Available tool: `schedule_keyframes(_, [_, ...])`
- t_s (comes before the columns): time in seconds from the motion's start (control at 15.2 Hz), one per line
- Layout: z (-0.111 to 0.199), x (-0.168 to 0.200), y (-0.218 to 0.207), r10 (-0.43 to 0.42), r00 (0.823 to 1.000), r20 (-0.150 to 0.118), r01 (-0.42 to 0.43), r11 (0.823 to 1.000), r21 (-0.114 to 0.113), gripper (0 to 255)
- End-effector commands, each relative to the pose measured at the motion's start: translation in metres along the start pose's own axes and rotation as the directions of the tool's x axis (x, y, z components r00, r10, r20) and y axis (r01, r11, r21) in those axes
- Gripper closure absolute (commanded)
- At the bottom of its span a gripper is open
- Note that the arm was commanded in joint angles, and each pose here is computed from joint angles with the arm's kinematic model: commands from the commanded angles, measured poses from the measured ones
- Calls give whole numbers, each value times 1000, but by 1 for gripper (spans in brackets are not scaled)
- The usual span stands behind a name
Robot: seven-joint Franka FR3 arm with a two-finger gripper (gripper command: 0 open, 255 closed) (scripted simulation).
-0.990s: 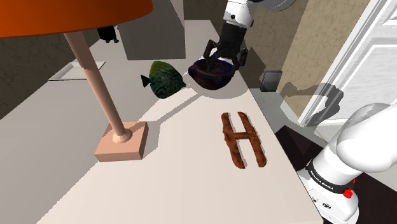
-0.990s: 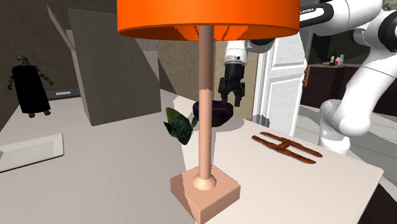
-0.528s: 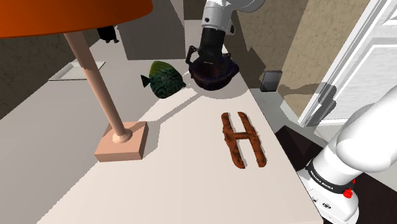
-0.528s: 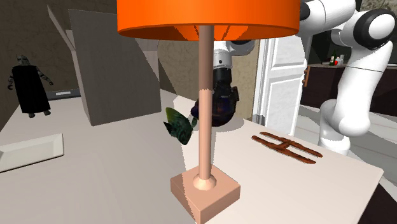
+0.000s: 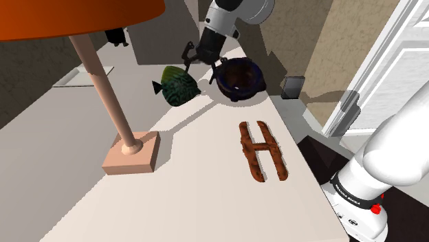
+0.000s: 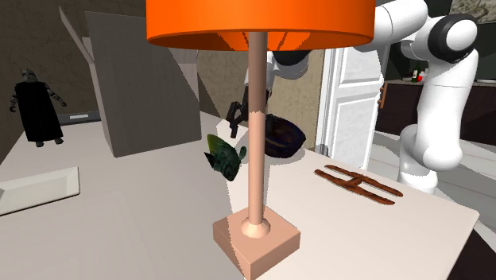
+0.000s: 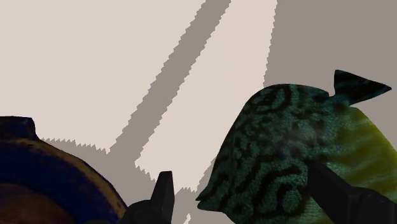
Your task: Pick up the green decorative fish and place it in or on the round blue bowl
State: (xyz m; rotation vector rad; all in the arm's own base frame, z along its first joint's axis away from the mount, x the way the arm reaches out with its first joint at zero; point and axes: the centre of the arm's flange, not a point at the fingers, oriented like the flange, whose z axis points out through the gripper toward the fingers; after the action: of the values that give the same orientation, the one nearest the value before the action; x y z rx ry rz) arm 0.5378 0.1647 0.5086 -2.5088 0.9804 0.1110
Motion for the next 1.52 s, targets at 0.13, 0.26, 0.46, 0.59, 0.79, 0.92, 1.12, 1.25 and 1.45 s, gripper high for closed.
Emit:
schedule_keyframes(0.13, [23, 5, 1, 6, 1000, 0, -6, 1000, -5, 0])
schedule_keyframes(0.26, [23, 5, 1, 6, 1000, 0, -6, 1000, -5, 0])
schedule_keyframes(0.46, [23, 5, 1, 6, 1000, 0, -6, 1000, -5, 0])
schedule_keyframes(0.59, [23, 5, 1, 6, 1000, 0, -6, 1000, -5, 0])
schedule_keyframes(0.79, [21, 2, -1, 6, 1000, 0, -6, 1000, -5, 255])
schedule_keyframes(0.92, [21, 2, -1, 6, 1000, 0, -6, 1000, -5, 255])
schedule_keyframes(1.12, [21, 2, -1, 6, 1000, 0, -6, 1000, -5, 255])
schedule_keyframes(1.25, [23, 5, 1, 6, 1000, 0, -6, 1000, -5, 255])
schedule_keyframes(1.45, [8, 1, -5, 6, 1000, 0, -6, 1000, -5, 255])
